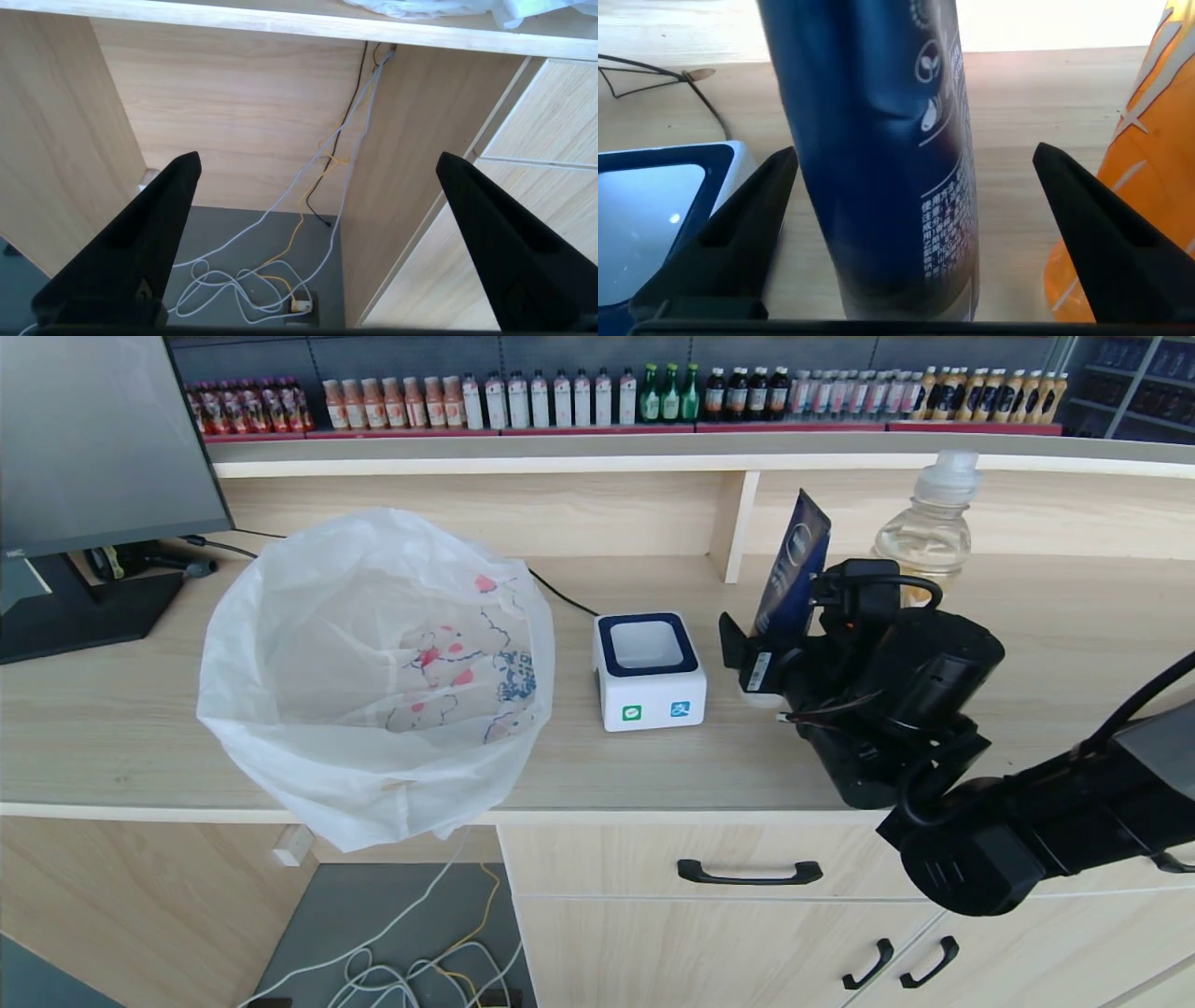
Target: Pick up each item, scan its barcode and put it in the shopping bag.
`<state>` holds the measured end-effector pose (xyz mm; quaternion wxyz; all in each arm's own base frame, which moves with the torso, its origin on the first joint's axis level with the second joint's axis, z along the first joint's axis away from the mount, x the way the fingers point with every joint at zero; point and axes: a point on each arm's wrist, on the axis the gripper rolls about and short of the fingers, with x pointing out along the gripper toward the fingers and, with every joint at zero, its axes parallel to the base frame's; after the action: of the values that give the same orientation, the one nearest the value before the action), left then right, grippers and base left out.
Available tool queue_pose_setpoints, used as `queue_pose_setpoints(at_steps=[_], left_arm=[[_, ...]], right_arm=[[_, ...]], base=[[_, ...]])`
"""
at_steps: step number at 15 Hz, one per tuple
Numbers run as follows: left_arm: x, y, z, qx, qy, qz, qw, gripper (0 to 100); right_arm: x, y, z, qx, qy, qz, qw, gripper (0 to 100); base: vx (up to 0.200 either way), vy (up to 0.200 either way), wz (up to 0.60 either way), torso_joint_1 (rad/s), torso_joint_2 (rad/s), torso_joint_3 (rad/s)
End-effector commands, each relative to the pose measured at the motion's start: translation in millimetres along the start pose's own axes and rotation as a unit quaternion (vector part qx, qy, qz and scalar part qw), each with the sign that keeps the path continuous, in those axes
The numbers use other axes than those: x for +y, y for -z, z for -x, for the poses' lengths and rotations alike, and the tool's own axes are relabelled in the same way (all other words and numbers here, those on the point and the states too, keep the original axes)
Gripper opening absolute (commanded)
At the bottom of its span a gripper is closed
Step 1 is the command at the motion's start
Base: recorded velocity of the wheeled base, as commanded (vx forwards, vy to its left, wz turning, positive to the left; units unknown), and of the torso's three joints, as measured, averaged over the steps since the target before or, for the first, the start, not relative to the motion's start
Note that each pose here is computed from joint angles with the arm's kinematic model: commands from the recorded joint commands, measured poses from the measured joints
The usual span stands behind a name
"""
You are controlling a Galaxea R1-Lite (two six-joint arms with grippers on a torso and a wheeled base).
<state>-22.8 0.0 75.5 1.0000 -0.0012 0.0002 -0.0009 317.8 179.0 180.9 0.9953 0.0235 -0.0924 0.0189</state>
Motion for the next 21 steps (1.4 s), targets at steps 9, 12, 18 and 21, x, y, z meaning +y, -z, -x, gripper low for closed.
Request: queue_pose_setpoints(at_steps=[9,12,18,21], left_arm=[[0.0,0.0,-0.1,0.001,0.000,0.000,1.0000,100],[0.0,0.0,-0.1,0.001,0.000,0.000,1.0000,100],[0.0,0.0,-0.1,0.001,0.000,0.000,1.0000,100],[0.0,0.0,-0.1,0.001,0.000,0.000,1.0000,100]], right_arm=[[0.9,-1.4,-5.0,-0.007,0.002,-0.007,1.000,0],[0.6,-1.5,-4.5,-0.007,0.003,-0.011,1.000,0],[-2.8,-4.0,13.3,0.003,-0.009,-0.017,1.000,0],[-3.2,-19.9,38.0,-0.005,-0.041,-0.022,0.999,0]], base=[[0.000,0.000,0.00,0.000,0.00,0.000],[0.000,0.000,0.00,0.000,0.00,0.000],[0.000,0.000,0.00,0.000,0.00,0.000],[0.000,0.000,0.00,0.000,0.00,0.000]])
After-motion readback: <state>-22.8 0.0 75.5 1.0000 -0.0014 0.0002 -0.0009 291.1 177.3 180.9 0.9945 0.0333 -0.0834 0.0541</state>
